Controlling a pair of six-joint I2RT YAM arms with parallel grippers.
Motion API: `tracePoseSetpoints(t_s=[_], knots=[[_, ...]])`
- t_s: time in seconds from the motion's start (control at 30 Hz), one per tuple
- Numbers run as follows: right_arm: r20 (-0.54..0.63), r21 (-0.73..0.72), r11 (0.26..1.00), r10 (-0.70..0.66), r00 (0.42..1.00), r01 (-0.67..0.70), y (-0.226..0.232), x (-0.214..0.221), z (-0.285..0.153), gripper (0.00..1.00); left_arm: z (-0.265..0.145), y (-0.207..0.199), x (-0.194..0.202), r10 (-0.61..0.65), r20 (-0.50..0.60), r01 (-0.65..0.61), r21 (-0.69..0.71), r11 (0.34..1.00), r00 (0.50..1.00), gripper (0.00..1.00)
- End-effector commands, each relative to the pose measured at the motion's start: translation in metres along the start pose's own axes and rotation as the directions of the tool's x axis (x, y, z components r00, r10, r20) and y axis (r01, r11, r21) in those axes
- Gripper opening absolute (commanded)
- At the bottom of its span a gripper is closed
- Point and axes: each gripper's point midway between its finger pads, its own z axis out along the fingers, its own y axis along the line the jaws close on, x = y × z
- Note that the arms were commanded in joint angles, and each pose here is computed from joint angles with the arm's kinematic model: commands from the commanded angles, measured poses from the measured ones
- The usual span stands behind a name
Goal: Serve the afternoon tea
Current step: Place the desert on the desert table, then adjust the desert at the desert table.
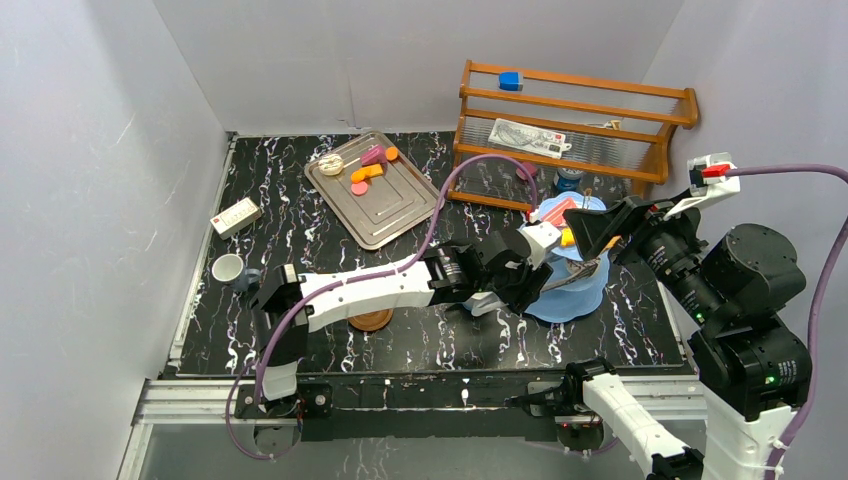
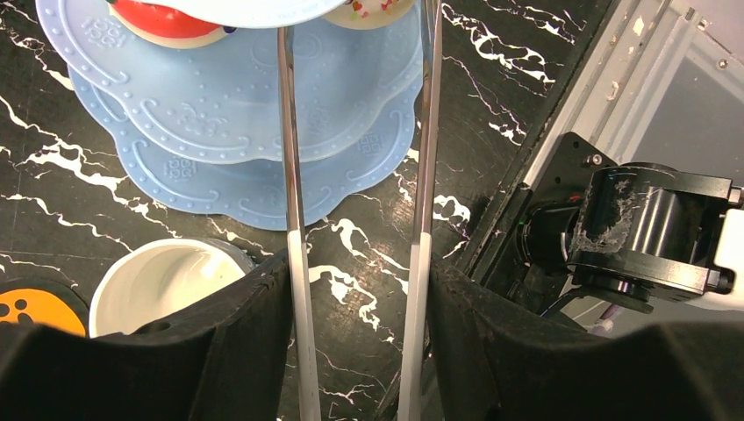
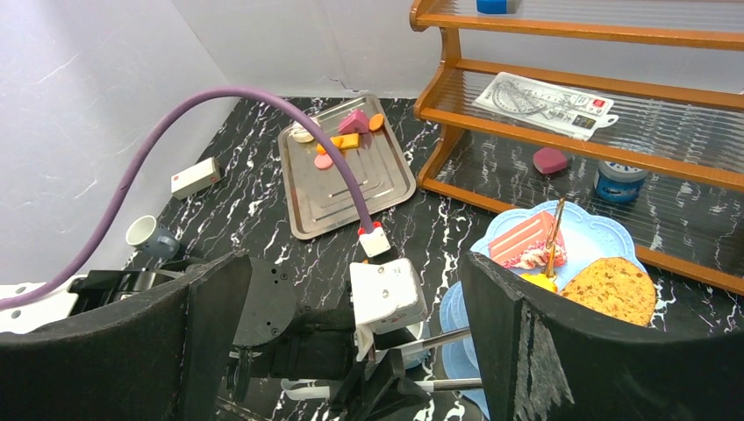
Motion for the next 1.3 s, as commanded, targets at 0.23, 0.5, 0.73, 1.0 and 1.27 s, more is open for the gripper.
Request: tracePoseSetpoints(t_s=[0.23,0.5,0.73,1.0,1.27], knots=[[0.090,-0.039,0.999,0.002,0.996,0.001,0.012,-0.027,-0.009,0.99,-0.026,-0.012,-0.029,-0.011,0.096,0.007,0.043,0.999,0.995,0.51],[0.071,-0.050,0.999,0.008,0.997,-0.005,0.014,-0.021,-0.010,0.99,-0.028,-0.012,-0.028,-0.015,0.092,0.011,0.045,0.999,0.996,0.52],[0.080,-0.038,0.999,0.005,0.997,-0.002,0.013,-0.024,-0.015,0.99,-0.030,-0.013,-0.031,-0.005,0.097,0.000,0.048,0.999,0.995,0.53],[0.070,-0.043,0.999,0.004,0.998,-0.001,0.014,-0.023,-0.013,0.99,-0.031,-0.012,-0.031,0.001,0.092,-0.004,0.040,0.999,0.996,0.54],[0.065,-0.033,0.999,-0.013,0.998,0.015,0.012,-0.025,-0.013,0.99,-0.042,-0.016,-0.035,-0.008,0.107,0.002,0.054,0.999,0.994,0.51]])
